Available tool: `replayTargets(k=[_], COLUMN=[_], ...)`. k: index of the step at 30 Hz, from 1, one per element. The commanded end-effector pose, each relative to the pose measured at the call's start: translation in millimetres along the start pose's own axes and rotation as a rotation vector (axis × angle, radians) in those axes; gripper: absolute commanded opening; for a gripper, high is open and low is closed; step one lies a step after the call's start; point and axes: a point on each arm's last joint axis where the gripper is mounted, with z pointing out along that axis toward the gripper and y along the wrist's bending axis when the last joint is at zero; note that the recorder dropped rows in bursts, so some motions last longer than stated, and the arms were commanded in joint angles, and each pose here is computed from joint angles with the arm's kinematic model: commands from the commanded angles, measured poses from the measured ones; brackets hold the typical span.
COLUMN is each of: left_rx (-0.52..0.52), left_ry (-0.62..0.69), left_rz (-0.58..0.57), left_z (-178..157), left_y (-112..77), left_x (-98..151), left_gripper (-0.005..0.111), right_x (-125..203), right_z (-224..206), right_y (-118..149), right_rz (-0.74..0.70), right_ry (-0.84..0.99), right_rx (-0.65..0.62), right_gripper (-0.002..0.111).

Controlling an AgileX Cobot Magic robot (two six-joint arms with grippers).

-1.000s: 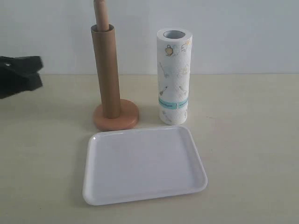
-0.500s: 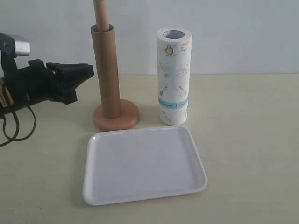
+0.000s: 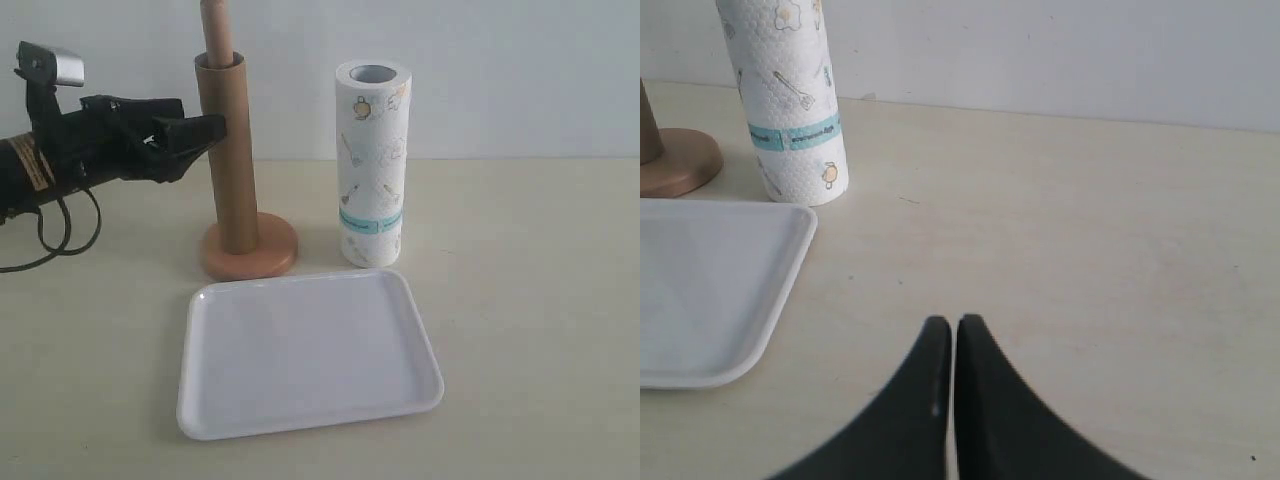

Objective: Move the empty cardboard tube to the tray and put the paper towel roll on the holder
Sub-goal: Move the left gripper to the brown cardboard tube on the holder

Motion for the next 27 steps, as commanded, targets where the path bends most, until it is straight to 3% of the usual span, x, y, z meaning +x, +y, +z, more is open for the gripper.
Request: replayTargets(k=[1, 7, 16, 18, 23, 26, 27], left_rx=[-0.005, 0.007, 0.030, 0.006, -0.038, -0.049, -0.064], left_ry=[0.001, 0.004, 0.057, 0.055, 0.030, -0.032, -0.091], left_rz=[-0.010, -0.011, 0.029, 0.024, 0.024, 0.047, 0.055], left_z=[11, 30, 75, 76, 71, 65, 59], left_y=[10.2, 21.2, 14.2, 17.0, 21.7, 17.9, 13.8], left_x=[4, 14, 22, 20, 5, -23, -46], left_gripper=[0.073, 0.073, 0.070, 0.056, 0.008, 0.004, 0.004], right_x=[-1, -1, -1, -1, -1, -1, -1], right_z=[0, 0, 0, 0, 0, 0, 0], right_y=[0, 0, 0, 0, 0, 0, 0], right_rz=[-0.002, -0.002, -0.002, -0.002, -0.002, -0.002, -0.002], right_ry=[-0.009, -0.009, -0.009, -0.009, -0.009, -0.009, -0.009], right_rx=[0.000, 0.000, 0.000, 0.000, 0.000, 0.000, 0.000], right_gripper=[0.001, 0.001, 0.001, 0.001, 0.001, 0.001, 0.001])
